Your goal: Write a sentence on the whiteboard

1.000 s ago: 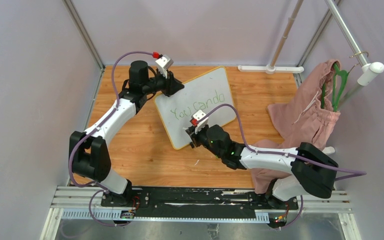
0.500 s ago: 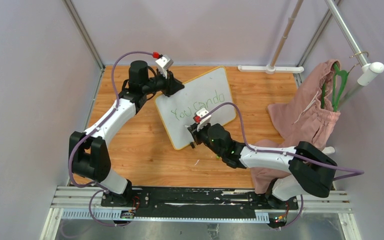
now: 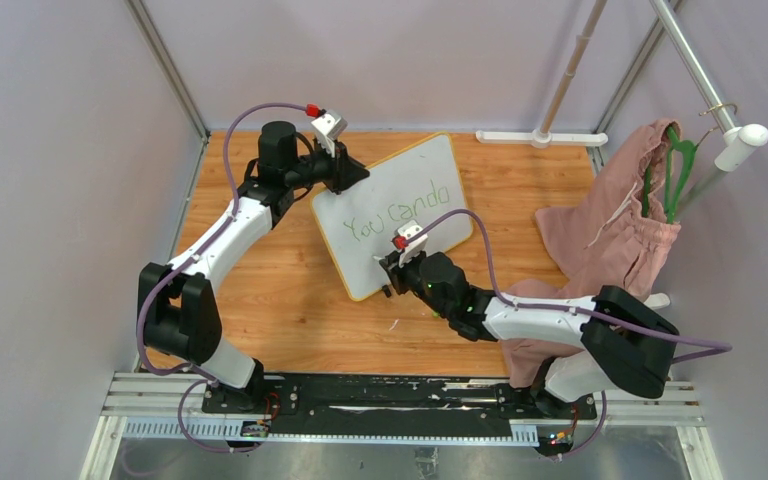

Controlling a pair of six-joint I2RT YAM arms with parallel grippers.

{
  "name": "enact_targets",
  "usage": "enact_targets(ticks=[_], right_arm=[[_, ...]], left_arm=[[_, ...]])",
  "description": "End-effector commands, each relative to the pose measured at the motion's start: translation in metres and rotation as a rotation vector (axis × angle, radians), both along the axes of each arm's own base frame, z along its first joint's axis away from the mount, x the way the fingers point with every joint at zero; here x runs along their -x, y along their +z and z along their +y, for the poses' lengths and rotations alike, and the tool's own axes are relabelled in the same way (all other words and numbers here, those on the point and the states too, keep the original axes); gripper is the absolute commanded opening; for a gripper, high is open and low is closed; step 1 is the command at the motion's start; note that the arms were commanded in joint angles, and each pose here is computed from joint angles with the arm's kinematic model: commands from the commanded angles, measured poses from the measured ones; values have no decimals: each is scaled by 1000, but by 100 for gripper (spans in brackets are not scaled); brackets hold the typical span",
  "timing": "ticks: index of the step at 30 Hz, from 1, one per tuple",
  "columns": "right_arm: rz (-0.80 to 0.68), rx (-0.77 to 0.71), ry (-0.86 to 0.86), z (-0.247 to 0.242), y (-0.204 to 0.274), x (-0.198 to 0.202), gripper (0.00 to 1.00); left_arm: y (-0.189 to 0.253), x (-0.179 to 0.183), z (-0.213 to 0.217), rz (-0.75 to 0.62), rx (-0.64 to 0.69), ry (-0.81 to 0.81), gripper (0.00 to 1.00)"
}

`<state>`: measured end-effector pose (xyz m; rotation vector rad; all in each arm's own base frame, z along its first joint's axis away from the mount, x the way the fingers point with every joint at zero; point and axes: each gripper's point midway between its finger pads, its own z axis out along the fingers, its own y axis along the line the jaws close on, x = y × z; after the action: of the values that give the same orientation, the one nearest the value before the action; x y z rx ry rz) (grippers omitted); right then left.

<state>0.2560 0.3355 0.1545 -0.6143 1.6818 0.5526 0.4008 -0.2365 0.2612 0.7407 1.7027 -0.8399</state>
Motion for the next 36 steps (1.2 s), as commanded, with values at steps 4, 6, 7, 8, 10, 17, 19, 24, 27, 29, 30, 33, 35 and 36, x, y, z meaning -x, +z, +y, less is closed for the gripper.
enact_targets(ticks=[4,6,7,8,10,17,19,24,27,29,30,33,35,36], right_arm=[[-2,-23,-41,-8,2,-6,0],[9,-12,-40,-8,-3,-5,0],[14,-11,-38,-8,-5,-4,0],[19,-9,-36,-8,-8,-3,0],[29,-6,-36,-9,-11,-2,0],[60,11,-34,-14,-25,3,0],[71,15,-30,-14,-30,5,0],[85,28,-28,-16,-37,6,0],[89,23,-27,-16,-38,8,0],[86,13,-27,-16,-35,8,0],[83,13,-26,-16,-34,8,0],[91,36,-26,-16,-36,7,0],[98,42,-26,-16,-41,8,0],[103,43,-26,-17,-42,8,0]], left_arm=[[-27,17,-8,96,-24,-35,13],[-27,16,-8,95,-24,-35,12],[-26,16,-8,94,-24,-35,12],[-27,17,-9,96,-24,-36,12],[-27,16,-9,96,-23,-37,12],[-27,16,-9,97,-23,-38,11],[-27,17,-9,99,-23,-39,11],[-27,16,-9,98,-23,-38,10],[-28,16,-9,99,-23,-39,10],[-27,16,-9,98,-23,-39,10],[-28,17,-9,99,-23,-39,9],[-27,16,-10,98,-22,-39,9],[-27,17,-9,98,-22,-39,8],[-27,17,-9,98,-22,-39,8]])
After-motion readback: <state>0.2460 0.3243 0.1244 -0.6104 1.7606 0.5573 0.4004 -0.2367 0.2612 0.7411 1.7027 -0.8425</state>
